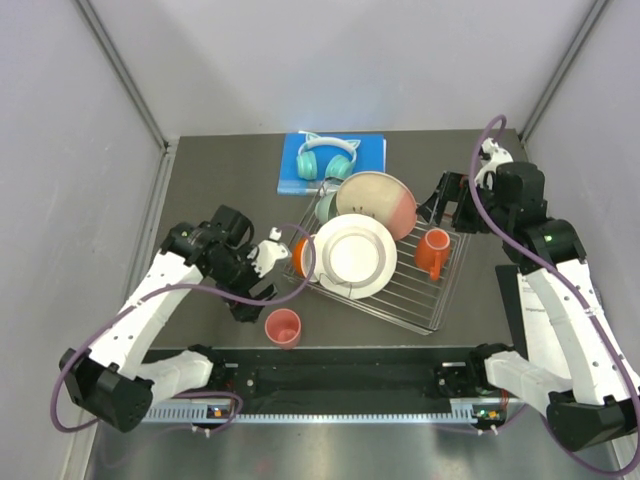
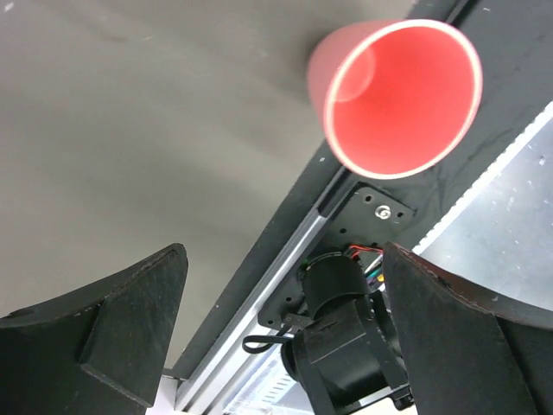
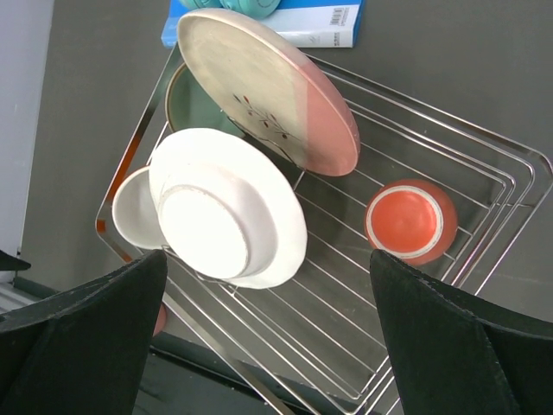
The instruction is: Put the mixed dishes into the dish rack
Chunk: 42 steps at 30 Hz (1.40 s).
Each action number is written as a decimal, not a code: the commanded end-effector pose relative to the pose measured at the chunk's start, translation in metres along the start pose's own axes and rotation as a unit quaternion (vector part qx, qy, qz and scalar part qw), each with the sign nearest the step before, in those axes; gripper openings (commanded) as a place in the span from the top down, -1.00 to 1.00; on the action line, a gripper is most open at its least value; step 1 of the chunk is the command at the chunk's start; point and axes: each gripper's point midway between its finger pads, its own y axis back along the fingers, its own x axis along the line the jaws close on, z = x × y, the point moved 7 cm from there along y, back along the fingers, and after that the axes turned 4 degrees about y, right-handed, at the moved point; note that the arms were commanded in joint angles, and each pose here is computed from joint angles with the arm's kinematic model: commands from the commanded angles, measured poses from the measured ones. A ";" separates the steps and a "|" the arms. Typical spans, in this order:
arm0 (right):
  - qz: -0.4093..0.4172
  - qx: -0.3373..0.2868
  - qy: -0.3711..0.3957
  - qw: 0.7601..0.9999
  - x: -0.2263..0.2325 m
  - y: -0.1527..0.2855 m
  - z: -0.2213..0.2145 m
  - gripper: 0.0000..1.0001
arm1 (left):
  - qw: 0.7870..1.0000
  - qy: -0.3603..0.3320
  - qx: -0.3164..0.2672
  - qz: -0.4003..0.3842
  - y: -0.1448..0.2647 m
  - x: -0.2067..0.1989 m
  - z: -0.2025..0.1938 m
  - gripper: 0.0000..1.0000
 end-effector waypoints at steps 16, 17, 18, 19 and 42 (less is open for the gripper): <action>-0.018 -0.004 0.005 1.000 -0.004 0.003 -0.006 -0.99 | 0.998 -0.047 0.042 -0.028 -0.059 -0.019 0.022 -0.86; -0.017 -0.005 0.007 1.000 -0.004 0.003 -0.005 -0.99 | 0.997 -0.048 0.045 -0.029 -0.061 -0.019 0.023 -0.85; -0.018 -0.004 0.006 1.000 -0.004 0.003 -0.005 -0.99 | 0.997 -0.049 0.043 -0.029 -0.063 -0.019 0.023 -0.84; -0.018 -0.005 0.006 1.000 -0.004 0.004 -0.005 -0.99 | 0.997 -0.048 0.044 -0.031 -0.065 -0.019 0.023 -0.81; -0.016 -0.001 0.012 1.000 -0.003 0.003 -0.004 -0.99 | 0.996 -0.085 0.021 0.007 -0.043 -0.013 0.048 1.00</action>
